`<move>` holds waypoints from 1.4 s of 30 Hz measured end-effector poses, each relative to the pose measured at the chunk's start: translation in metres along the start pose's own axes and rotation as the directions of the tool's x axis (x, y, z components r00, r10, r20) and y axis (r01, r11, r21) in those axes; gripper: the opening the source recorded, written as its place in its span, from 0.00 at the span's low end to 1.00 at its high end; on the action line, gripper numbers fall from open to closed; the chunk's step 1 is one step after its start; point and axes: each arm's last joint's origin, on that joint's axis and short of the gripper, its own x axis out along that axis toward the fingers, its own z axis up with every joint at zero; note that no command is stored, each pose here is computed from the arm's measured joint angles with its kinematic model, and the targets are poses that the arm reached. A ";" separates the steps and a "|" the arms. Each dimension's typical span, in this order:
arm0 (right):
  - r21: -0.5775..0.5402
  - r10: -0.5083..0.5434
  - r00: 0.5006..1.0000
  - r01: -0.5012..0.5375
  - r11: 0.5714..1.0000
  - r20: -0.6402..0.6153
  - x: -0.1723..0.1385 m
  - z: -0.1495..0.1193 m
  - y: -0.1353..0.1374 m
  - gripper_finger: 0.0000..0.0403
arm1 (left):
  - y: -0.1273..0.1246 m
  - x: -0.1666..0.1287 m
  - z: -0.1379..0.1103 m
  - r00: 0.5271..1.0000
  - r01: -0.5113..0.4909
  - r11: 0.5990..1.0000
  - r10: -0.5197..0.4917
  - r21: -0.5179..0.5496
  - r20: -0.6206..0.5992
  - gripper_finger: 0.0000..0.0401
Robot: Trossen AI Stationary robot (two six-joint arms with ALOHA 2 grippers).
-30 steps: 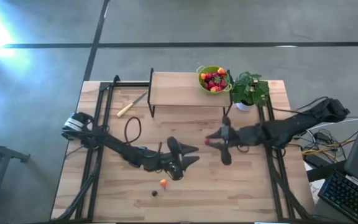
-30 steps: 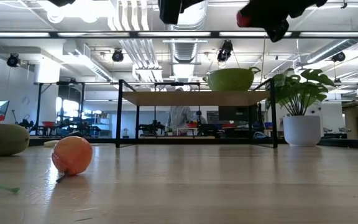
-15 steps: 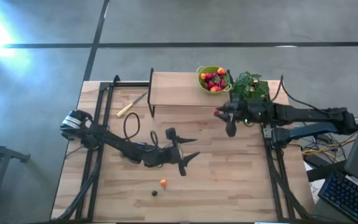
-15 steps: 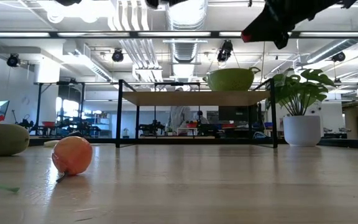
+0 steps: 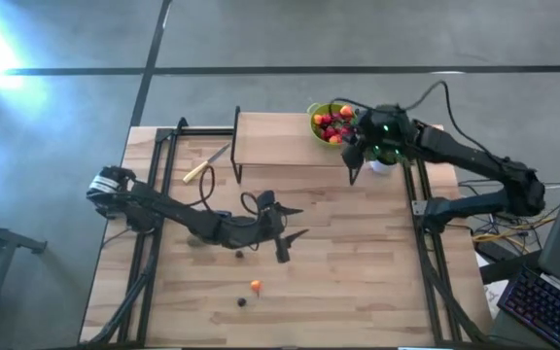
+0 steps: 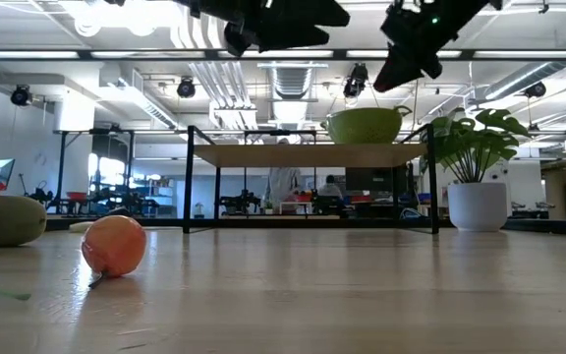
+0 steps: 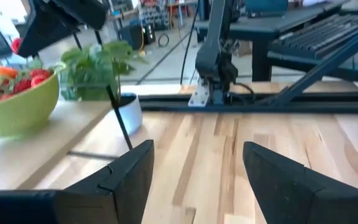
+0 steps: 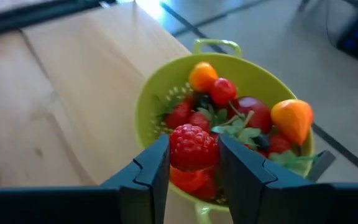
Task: Build produce basket
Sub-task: Put the raspberry into the green basket, then put the blackberry into the green basket
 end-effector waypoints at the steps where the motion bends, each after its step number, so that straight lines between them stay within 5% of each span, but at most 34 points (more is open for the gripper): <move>1: -0.002 -0.011 1.000 0.011 1.000 -0.022 0.004 0.003 -0.002 0.28 | 0.001 -0.001 0.000 1.000 0.000 1.000 0.000 -0.002 -0.012 0.63; 11: -0.006 -0.073 0.979 0.073 0.997 -0.192 0.042 0.022 -0.016 0.33 | 0.003 -0.005 -0.003 0.997 -0.003 1.000 0.002 -0.011 -0.082 0.63; 21: -0.028 -0.086 0.971 0.082 0.996 -0.221 0.053 0.030 -0.017 0.35 | 0.003 -0.005 -0.005 0.995 -0.003 1.000 0.002 -0.010 -0.097 0.63; 32: -0.020 -0.079 0.979 0.077 0.997 -0.188 0.032 0.033 -0.016 0.53 | 0.003 -0.006 -0.010 0.989 -0.001 1.000 0.004 0.025 -0.149 0.63; 42: -0.102 0.048 0.973 -0.073 0.992 -0.227 -0.009 0.015 0.025 0.49 | 0.016 -0.032 -0.004 0.956 0.013 0.996 0.012 0.083 -0.294 0.63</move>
